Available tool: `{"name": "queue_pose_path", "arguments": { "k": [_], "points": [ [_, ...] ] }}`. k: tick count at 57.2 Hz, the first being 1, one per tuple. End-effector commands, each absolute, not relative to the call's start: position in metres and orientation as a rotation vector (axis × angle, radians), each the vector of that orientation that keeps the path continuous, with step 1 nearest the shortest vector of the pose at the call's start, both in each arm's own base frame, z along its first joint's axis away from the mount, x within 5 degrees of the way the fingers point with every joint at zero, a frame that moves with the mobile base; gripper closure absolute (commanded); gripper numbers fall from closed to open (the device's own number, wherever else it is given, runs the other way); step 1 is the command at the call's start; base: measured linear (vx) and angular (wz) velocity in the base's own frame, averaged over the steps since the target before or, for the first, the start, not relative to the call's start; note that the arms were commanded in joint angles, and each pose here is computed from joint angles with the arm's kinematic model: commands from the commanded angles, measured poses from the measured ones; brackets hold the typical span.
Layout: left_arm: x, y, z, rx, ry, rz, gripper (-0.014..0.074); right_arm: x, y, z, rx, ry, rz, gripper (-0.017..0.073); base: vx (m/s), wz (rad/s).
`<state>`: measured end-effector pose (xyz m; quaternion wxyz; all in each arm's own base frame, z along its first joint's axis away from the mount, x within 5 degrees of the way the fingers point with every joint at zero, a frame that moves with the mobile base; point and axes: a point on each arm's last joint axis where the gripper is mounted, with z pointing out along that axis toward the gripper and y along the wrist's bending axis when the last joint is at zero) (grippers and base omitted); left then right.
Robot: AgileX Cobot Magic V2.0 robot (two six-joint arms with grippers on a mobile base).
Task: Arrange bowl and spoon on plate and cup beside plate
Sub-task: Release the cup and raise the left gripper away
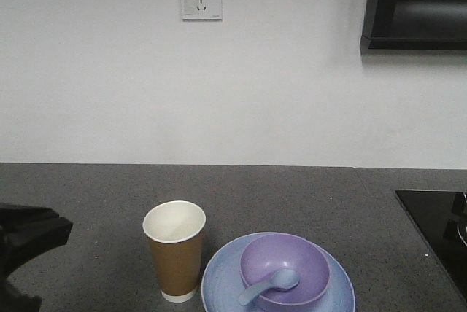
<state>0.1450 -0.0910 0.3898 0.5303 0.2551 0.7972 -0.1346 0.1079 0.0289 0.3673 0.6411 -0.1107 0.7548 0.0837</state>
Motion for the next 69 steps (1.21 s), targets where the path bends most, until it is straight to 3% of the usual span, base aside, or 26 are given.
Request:
{"name": "queue_pose_path", "arguments": {
  "k": [1,39,47,60,69],
  "points": [
    [0.133,-0.084,0.397,0.518,1.719,-0.392,0.06,0.103,0.026,0.38,-0.223,1.587,0.177,0.0572,0.0,0.0],
    [0.12,-0.076,0.388,0.511,1.708,-0.397,0.06,0.101,0.026,0.378,-0.224,1.591,0.177,0.0571,0.0,0.0],
    [0.12,-0.069,0.381,0.551,1.646,-0.272,0.06,0.101,0.026,0.378,-0.224,1.591,0.177,0.0571,0.0,0.0],
    [0.085,-0.021,0.323,0.244,1.528,-0.138,0.06,0.101,0.026,0.378,-0.224,1.591,0.177,0.0571,0.0,0.0],
    [0.06,-0.006,0.265,0.128,1.519,-0.033,0.06,0.101,0.026,0.378,-0.224,1.591,0.177,0.0571,0.0,0.0]
  ]
}}
